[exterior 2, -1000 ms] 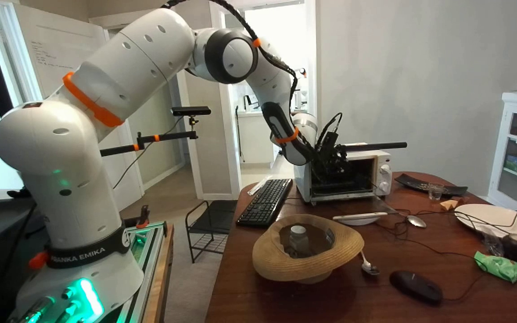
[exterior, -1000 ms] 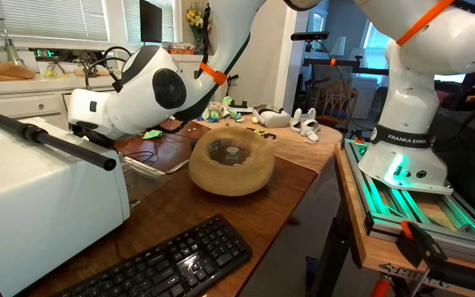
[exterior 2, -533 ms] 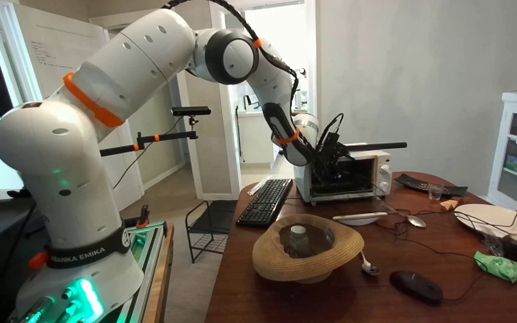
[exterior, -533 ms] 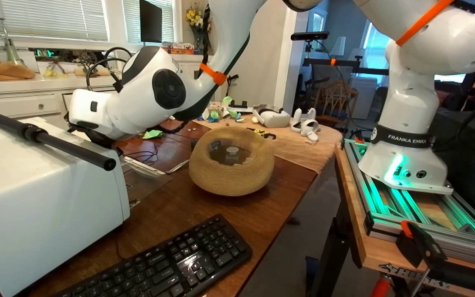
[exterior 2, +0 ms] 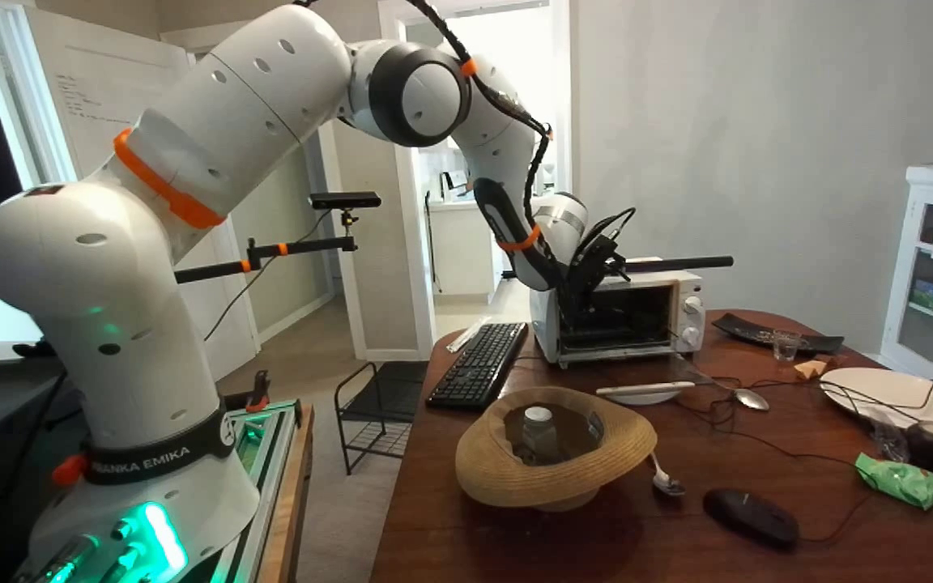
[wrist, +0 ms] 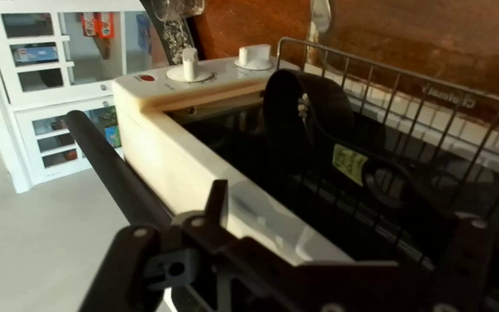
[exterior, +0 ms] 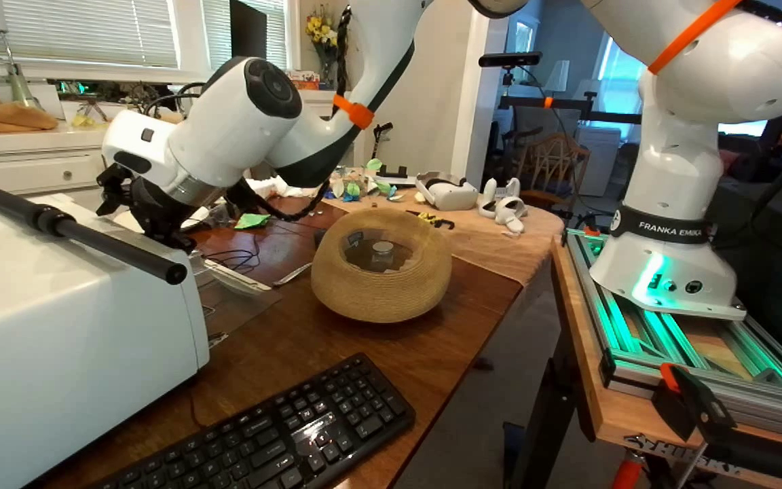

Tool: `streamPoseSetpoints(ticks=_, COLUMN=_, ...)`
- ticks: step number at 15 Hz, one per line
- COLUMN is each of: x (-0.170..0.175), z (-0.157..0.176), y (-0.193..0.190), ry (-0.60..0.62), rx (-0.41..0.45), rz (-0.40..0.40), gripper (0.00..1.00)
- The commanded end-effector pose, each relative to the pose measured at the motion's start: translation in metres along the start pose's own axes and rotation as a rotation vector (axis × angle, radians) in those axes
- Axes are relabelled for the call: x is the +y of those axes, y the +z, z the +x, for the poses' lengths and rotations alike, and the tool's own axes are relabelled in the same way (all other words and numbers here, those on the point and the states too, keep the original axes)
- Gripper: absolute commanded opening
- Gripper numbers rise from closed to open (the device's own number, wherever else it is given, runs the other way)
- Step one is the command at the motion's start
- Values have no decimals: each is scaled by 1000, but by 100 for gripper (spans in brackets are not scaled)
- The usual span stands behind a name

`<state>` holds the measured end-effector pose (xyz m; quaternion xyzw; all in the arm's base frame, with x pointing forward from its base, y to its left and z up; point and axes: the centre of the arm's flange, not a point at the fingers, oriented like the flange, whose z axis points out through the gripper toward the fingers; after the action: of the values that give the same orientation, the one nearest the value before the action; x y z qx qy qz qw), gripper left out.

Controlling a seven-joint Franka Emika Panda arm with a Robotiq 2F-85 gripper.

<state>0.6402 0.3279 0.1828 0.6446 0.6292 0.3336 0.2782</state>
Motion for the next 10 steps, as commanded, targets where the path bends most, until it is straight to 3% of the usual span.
streamPoseSetpoints(ticks=1, x=14, z=13, y=-21, ry=113, rx=67, rz=151, gripper=100)
streamPoseSetpoints(ticks=7, x=22, z=14, y=-27, ry=298, rx=86, rz=358, gripper=100)
streamPoseSetpoints(ticks=10, x=30, z=4, y=-34, ry=384, rx=40, rz=416, gripper=100)
